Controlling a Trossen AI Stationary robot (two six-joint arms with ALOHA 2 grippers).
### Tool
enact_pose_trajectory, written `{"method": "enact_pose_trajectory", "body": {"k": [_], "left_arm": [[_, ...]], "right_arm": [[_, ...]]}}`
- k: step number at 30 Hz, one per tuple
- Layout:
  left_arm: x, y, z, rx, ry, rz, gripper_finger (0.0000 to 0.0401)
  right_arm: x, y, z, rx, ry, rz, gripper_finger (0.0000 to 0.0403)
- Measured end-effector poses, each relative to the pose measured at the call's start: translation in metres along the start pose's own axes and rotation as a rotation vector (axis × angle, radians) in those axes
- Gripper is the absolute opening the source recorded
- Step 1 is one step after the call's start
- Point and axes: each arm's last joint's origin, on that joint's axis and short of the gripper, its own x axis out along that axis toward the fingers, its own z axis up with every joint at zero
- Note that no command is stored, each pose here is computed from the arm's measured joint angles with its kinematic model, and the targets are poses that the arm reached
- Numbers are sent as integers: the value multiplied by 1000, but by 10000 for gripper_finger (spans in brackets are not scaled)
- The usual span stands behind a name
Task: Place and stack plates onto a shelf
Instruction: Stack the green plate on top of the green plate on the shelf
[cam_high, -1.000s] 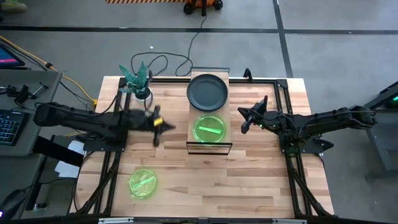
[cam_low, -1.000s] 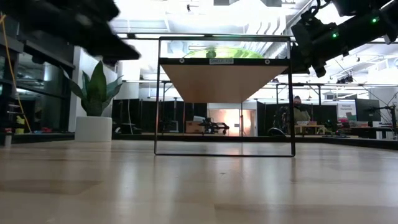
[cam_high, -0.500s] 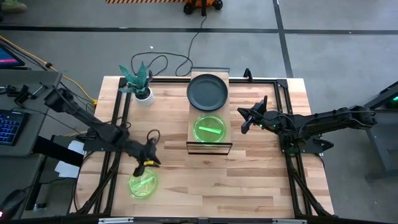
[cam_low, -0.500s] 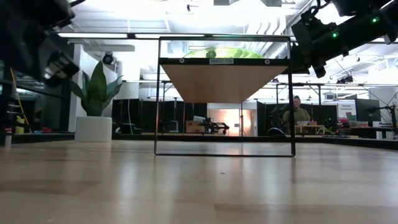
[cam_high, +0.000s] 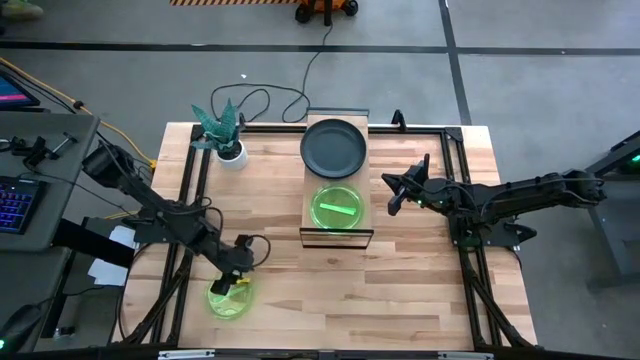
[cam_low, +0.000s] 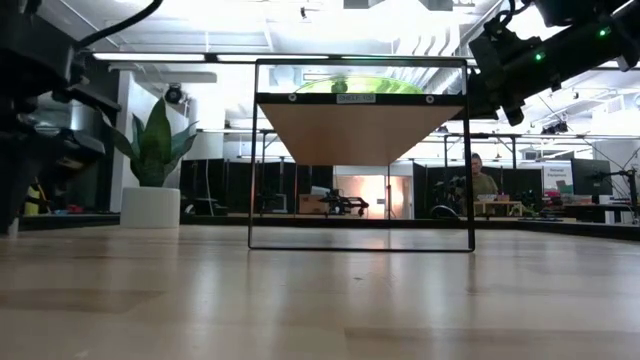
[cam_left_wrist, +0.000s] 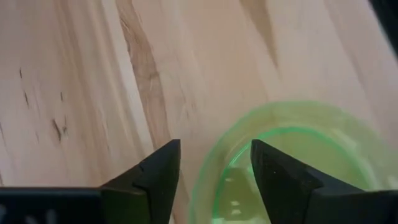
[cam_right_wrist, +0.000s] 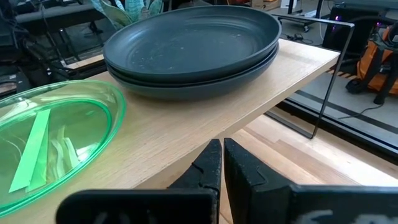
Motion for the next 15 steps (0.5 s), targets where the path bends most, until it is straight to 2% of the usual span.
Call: {"method": "enact_pose_trajectory", "body": {"k": [6, 15], "left_arm": [[3, 5, -8, 117, 82, 63, 189], [7, 4, -10, 92, 127, -3, 189]], "right_arm": [[0, 0, 0, -1, 2, 0, 0], [0, -1, -2, 4, 22, -5, 0]]}}
